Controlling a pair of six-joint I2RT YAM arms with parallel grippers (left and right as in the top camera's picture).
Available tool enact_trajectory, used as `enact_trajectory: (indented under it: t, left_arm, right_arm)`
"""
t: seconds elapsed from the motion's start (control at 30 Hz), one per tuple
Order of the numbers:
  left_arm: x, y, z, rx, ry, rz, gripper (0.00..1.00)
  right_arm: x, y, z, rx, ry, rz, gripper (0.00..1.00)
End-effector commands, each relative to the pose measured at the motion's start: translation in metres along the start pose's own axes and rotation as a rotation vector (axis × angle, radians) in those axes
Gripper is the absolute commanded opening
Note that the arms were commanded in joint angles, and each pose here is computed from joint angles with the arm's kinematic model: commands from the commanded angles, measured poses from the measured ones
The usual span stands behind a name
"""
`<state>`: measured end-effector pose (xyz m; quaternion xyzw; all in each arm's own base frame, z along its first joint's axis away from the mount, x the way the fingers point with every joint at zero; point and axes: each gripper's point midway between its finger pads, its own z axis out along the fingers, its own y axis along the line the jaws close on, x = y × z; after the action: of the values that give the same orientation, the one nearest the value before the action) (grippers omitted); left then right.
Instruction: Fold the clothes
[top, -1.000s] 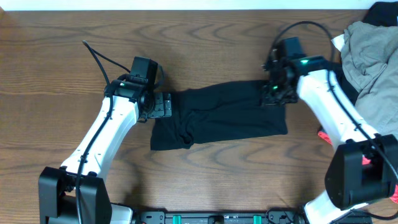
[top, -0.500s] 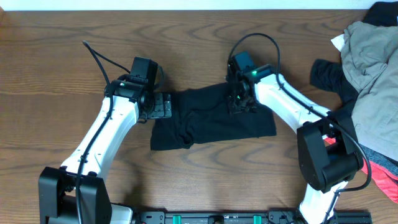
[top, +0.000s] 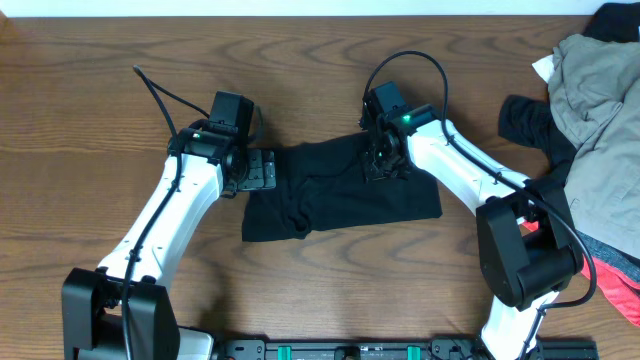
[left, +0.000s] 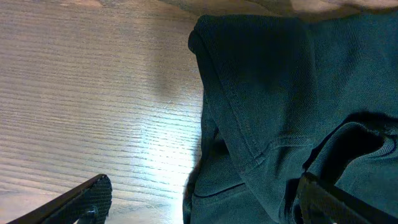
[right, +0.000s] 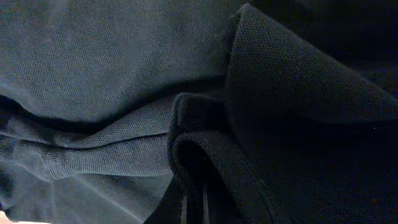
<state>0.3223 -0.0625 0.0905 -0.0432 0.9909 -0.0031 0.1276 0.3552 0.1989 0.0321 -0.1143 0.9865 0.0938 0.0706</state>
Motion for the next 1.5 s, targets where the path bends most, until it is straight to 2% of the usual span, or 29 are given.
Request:
enact_trajectory:
  t: [0.0,0.47,0.73,0.9,1.03,1.07,1.13,1.17,1.23,1.33,1.47]
  left_arm:
    - [-0.004,0.0,-0.002,0.0,-0.007,-0.003,0.96]
    - [-0.004,0.0,-0.002,0.0,-0.008,-0.003,0.96]
    - [-0.004,0.0,-0.002,0.0,-0.008,-0.003,0.96]
    - [-0.004,0.0,-0.002,0.0,-0.007,-0.003,0.96]
    - [-0.003,0.001,-0.001,0.0,-0.005,-0.002,0.96]
    - [-0.003,0.001,-0.001,0.0,-0.005,-0.003,0.96]
    - [-0.003,0.001,-0.001,-0.001,-0.005,-0.003,0.96]
    - [-0.003,0.001,-0.001,-0.001,-0.004,-0.003,0.96]
    - [-0.002,0.001,-0.001,-0.001,-0.002,-0.003,0.96]
    - [-0.002,0.001,-0.001,-0.001,-0.003,-0.003,0.96]
    - [-0.002,0.001,-0.001,-0.002,-0.002,-0.003,0.96]
  right_arm:
    - [0.0,0.006,0.0,-0.001,-0.001,-0.007,0.01]
    - [-0.016,0.014,-0.053,-0.029,-0.13,-0.063,0.01]
    - [-0.011,0.029,-0.047,-0.046,-0.113,-0.103,0.01]
    - [-0.005,0.04,-0.045,-0.052,-0.102,-0.143,0.05]
    - [-0.001,0.048,-0.044,-0.075,-0.091,-0.191,0.18]
    - [0.0,0.047,-0.044,-0.074,-0.087,-0.2,0.23]
    - [0.002,0.046,-0.044,-0.069,-0.075,-0.217,0.4]
    - [0.004,0.044,-0.044,-0.067,-0.068,-0.218,0.43]
    - [0.006,0.04,-0.044,-0.059,-0.058,-0.213,0.48]
    - [0.006,0.034,-0.044,-0.046,-0.052,-0.212,0.47]
    - [0.003,0.006,-0.045,0.062,-0.054,-0.147,0.45]
